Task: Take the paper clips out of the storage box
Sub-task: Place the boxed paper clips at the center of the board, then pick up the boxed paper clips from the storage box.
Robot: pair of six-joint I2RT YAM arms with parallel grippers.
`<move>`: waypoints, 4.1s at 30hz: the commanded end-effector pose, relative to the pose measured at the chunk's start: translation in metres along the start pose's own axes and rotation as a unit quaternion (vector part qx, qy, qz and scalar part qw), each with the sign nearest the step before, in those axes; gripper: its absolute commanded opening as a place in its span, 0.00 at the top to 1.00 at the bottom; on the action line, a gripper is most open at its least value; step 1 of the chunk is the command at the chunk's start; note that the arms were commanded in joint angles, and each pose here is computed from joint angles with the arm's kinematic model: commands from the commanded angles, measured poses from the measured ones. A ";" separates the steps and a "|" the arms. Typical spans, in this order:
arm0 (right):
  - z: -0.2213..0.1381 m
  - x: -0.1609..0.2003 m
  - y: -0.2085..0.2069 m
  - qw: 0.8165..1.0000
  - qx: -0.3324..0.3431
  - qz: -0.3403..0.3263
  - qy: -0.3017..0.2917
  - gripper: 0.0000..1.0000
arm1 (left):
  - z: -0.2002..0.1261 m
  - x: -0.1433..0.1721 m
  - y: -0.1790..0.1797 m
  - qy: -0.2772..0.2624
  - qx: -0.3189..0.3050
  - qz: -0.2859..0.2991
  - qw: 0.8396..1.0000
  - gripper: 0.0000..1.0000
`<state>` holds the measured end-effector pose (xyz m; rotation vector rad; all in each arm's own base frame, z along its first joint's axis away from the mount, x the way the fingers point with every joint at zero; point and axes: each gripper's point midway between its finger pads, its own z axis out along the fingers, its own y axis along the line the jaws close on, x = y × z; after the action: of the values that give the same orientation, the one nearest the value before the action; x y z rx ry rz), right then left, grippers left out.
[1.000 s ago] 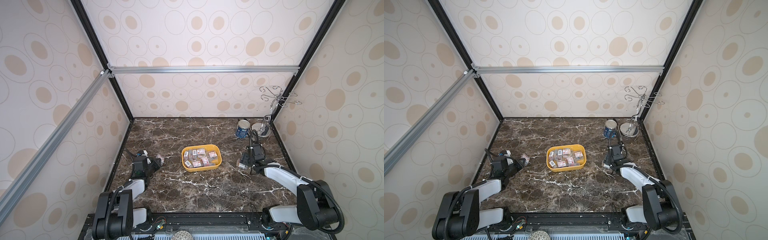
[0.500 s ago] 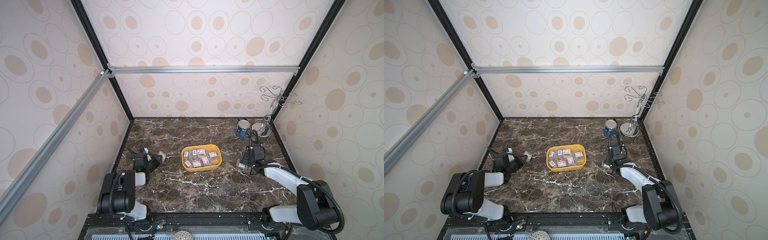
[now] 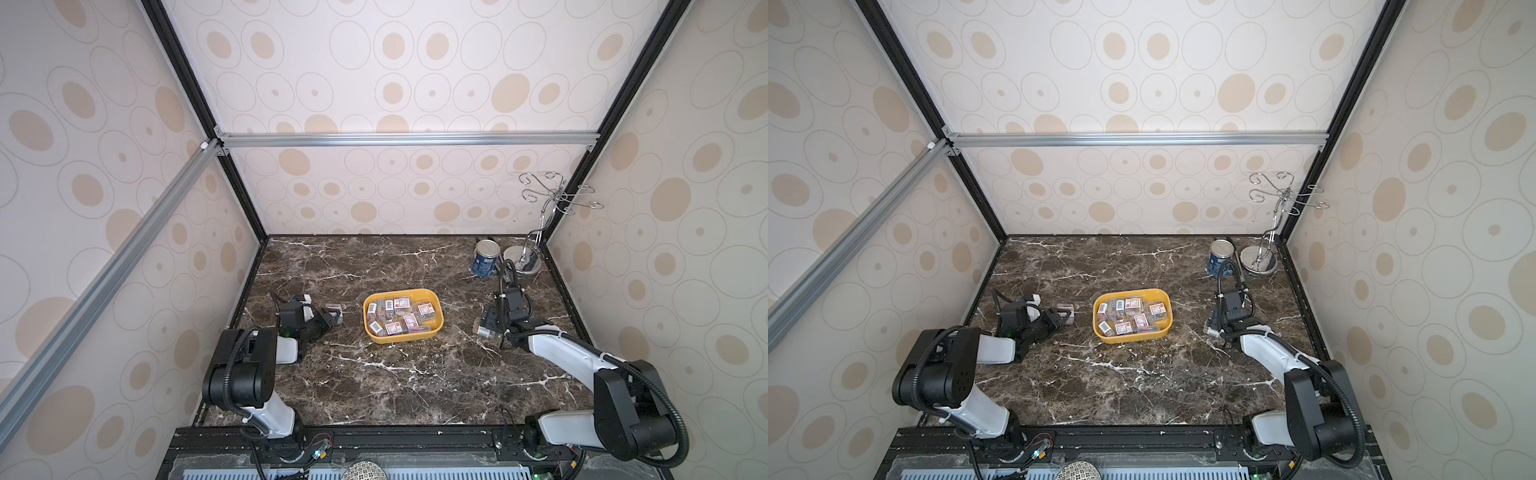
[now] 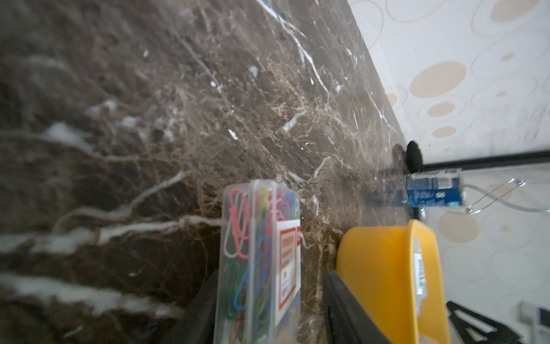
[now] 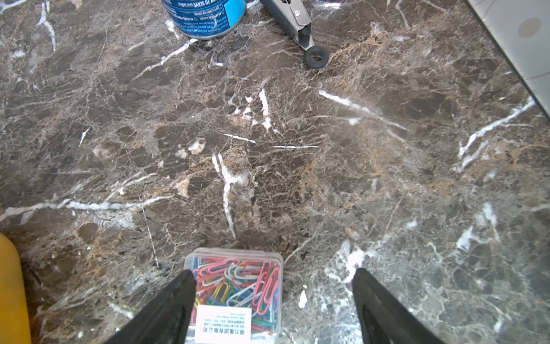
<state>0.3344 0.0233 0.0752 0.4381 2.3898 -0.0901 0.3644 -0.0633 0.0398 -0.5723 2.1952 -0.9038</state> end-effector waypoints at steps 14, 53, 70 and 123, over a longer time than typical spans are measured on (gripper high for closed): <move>-0.008 -0.006 0.000 1.000 -0.004 0.006 -0.019 0.16 | -0.065 -0.049 -0.006 -0.110 -0.131 0.099 0.980 0.00; -0.071 0.042 0.280 0.941 -0.236 -0.225 0.086 0.28 | -0.112 -0.049 -0.011 -0.293 -0.147 0.168 0.930 0.00; -0.017 0.069 0.294 0.941 -0.169 -0.261 0.135 0.35 | -0.108 -0.049 -0.010 -0.288 -0.155 0.168 0.930 0.00; 0.000 0.072 0.277 0.952 -0.126 -0.252 0.117 0.43 | -0.109 -0.049 -0.008 -0.288 -0.164 0.164 0.929 0.00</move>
<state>0.3847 0.3141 0.0513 -0.3013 2.6110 0.0950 0.3133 0.0075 0.1126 -0.5126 1.8418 -0.1631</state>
